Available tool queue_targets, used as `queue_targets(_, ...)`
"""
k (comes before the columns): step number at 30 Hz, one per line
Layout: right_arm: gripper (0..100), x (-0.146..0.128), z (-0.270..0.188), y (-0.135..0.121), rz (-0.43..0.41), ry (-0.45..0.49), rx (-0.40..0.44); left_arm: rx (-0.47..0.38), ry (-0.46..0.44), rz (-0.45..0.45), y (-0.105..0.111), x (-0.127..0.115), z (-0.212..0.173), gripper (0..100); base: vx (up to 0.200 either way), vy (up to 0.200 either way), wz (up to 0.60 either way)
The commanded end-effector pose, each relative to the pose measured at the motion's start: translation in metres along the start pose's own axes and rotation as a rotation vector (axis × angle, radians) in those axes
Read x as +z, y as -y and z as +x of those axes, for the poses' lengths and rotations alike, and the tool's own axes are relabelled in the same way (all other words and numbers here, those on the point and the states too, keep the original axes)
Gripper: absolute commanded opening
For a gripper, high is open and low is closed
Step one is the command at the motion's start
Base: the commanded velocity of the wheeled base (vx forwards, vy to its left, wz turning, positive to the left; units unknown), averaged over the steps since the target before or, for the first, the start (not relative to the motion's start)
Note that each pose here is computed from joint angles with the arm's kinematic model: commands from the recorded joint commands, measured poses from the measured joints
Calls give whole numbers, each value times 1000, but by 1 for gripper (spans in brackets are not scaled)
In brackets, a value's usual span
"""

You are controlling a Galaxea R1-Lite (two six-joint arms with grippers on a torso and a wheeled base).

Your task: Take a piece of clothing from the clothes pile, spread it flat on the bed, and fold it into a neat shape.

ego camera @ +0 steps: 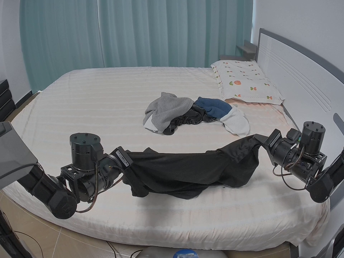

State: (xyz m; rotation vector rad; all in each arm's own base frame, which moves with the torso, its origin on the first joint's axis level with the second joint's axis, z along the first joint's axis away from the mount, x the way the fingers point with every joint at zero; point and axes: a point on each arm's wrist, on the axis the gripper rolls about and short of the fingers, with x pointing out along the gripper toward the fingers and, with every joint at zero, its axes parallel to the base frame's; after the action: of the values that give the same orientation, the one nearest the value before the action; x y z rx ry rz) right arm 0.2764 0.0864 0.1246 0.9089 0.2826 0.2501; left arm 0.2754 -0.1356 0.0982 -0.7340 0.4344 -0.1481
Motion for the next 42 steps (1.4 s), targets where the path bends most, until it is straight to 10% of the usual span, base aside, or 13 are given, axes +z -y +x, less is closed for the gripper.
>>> queue_targets(1,0,-3,0,-4,-5,4,5,10,19,-20,-5,8,1,0,0,200,0)
queue_targets(20,0,-14,25,1,-49,179,-121,1,29,-24,-3,11,-3,0,0,200,0)
queue_targets(42,0,-6,21,-15,9,317,65,-49,76,-33,7,24,-21,0,0,200,0)
